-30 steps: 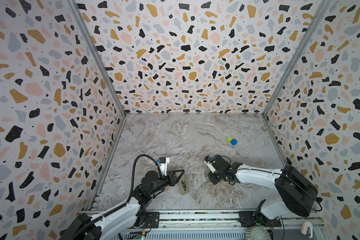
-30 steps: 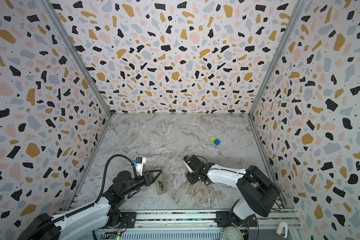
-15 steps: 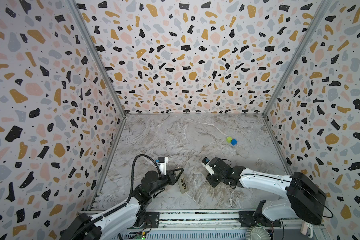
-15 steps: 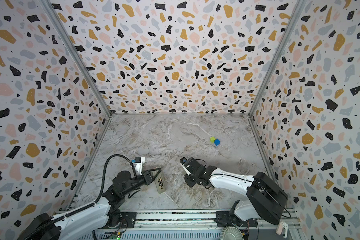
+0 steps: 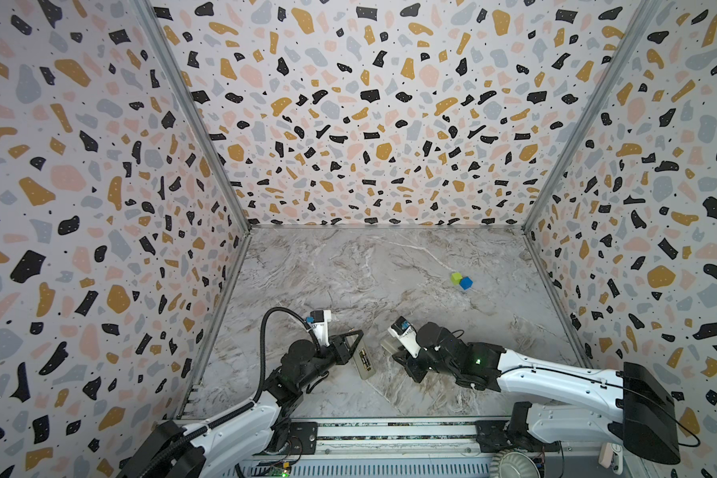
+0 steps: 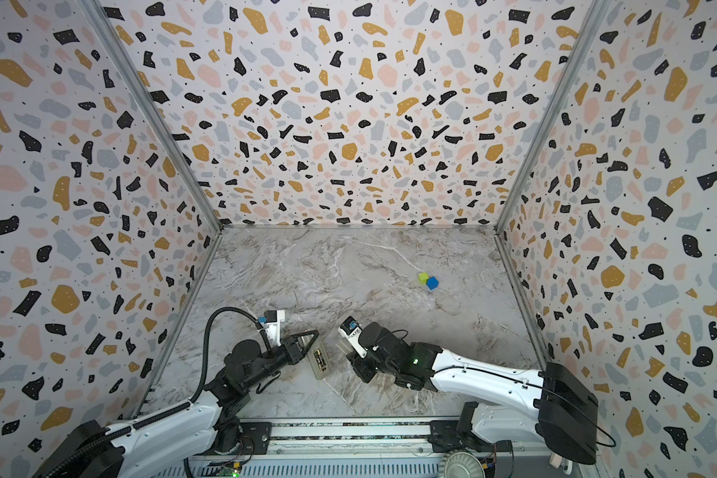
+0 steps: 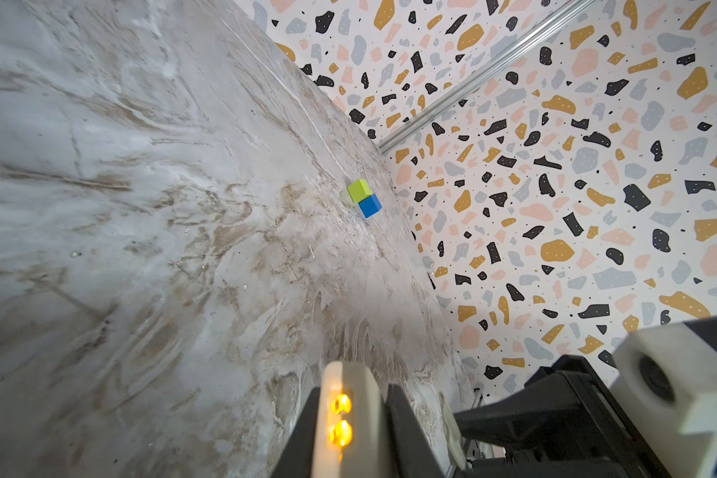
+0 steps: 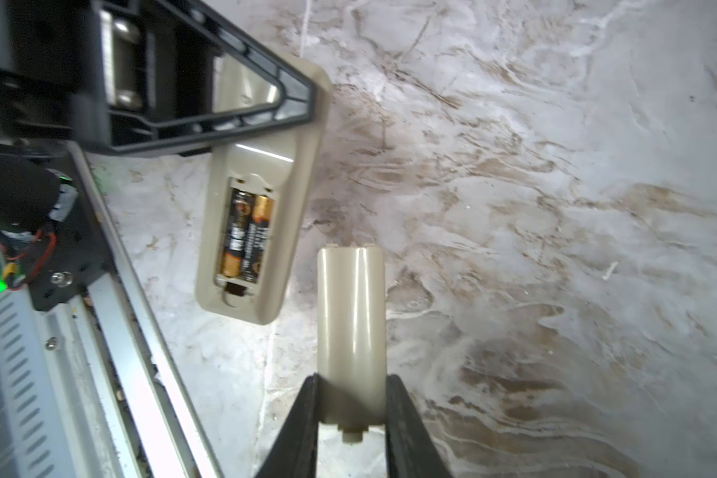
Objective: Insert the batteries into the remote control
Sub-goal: 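Carry the cover to the remote held by the left gripper, then slide the cover onto the battery compartment with the right gripper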
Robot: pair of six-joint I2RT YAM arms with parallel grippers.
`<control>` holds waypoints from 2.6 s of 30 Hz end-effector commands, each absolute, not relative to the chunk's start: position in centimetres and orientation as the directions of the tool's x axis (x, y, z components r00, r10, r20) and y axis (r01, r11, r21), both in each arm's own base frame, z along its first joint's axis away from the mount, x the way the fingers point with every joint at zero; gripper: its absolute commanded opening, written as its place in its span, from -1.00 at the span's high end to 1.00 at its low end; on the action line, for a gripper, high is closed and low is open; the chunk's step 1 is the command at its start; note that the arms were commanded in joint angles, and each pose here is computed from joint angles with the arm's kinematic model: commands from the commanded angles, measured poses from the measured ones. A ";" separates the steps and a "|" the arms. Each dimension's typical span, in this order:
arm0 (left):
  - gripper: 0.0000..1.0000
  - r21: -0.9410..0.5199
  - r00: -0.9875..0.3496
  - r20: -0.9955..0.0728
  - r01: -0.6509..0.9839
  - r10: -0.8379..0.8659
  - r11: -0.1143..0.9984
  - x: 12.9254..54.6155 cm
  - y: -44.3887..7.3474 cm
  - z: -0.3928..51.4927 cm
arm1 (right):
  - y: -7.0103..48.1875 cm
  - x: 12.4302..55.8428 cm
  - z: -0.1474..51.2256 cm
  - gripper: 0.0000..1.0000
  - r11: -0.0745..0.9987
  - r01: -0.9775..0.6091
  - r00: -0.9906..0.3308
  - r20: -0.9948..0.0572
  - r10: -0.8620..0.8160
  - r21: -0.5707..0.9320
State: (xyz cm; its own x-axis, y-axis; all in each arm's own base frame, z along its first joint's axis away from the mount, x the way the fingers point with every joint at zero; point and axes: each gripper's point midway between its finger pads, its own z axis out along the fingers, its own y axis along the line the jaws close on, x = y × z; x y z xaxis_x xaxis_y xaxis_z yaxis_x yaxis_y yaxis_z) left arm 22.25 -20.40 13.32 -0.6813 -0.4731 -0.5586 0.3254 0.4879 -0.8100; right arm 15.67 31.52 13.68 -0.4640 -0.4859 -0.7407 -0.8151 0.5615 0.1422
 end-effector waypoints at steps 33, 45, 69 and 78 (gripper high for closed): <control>1.00 -0.804 -0.583 -0.588 0.341 -0.561 0.488 23.6 -19.3 15.8 | 38.6 15.3 14.3 0.92 0.534 -0.799 -0.532 -0.741 -0.410 0.278; 1.00 -0.806 -0.584 -0.584 0.340 -0.563 0.484 23.6 -19.3 15.8 | 39.2 15.6 13.8 0.94 0.543 -0.787 -0.548 -0.736 -0.399 0.292; 1.00 -0.809 -0.569 -0.581 0.322 -0.582 0.493 23.7 -18.8 15.6 | 39.1 15.3 12.9 0.94 0.561 -0.765 -0.581 -0.717 -0.386 0.317; 1.00 -0.810 -0.561 -0.579 0.313 -0.592 0.496 23.7 -18.5 15.4 | 39.2 15.2 12.7 0.97 0.566 -0.760 -0.586 -0.715 -0.381 0.321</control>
State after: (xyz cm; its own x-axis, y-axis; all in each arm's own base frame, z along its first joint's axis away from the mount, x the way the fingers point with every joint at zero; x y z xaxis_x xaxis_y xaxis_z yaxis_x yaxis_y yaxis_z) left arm 23.62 -18.50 13.58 -0.5990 -0.5569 -0.5753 0.2715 0.5347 -0.8002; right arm 15.09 38.74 11.84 -0.5857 -0.4033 -0.7030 -0.7640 0.5643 0.3128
